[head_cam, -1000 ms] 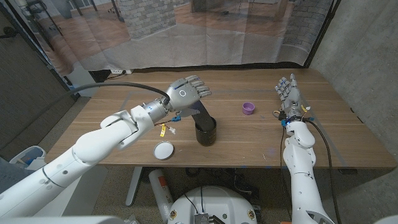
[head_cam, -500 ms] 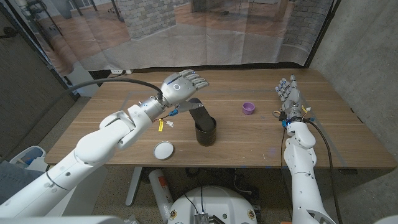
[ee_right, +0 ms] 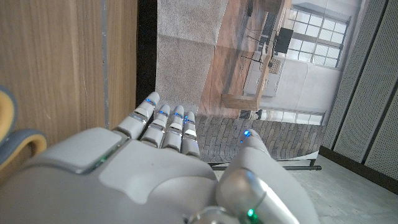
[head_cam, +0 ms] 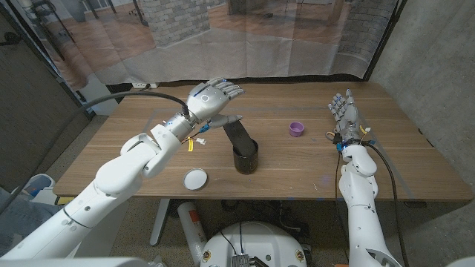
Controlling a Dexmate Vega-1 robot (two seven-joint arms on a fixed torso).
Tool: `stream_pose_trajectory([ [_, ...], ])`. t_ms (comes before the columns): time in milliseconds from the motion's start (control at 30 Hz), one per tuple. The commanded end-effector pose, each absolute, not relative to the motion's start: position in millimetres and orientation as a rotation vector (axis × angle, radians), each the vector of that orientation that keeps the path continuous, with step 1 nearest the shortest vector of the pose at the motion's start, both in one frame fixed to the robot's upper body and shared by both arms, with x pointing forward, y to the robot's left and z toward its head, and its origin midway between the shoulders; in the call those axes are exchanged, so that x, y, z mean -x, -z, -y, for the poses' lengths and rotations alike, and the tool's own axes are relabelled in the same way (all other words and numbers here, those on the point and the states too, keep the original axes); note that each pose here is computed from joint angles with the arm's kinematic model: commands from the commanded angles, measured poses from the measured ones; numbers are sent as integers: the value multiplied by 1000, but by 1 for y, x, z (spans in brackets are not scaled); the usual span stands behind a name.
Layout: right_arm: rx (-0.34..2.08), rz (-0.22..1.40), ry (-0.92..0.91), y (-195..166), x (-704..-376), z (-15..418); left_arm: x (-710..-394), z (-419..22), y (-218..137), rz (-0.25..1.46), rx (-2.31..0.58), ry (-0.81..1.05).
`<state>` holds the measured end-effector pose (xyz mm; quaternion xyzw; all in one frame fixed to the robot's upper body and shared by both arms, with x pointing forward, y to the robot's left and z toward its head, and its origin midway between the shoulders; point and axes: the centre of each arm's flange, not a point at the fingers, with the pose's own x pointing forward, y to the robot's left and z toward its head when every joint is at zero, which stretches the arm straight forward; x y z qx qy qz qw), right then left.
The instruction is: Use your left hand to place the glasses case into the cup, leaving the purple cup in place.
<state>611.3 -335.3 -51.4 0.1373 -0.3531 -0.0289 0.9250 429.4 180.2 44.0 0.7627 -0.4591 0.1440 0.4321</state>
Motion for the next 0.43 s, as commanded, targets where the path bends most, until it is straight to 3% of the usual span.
stream_pose_trajectory([
  [33,-276,722,61,50,-612,335,-434,-182,-44,1144,-1860,-361],
  [433,-279,722,61,51,-611,331,-430,-185,-44,1142,-1897,-363],
])
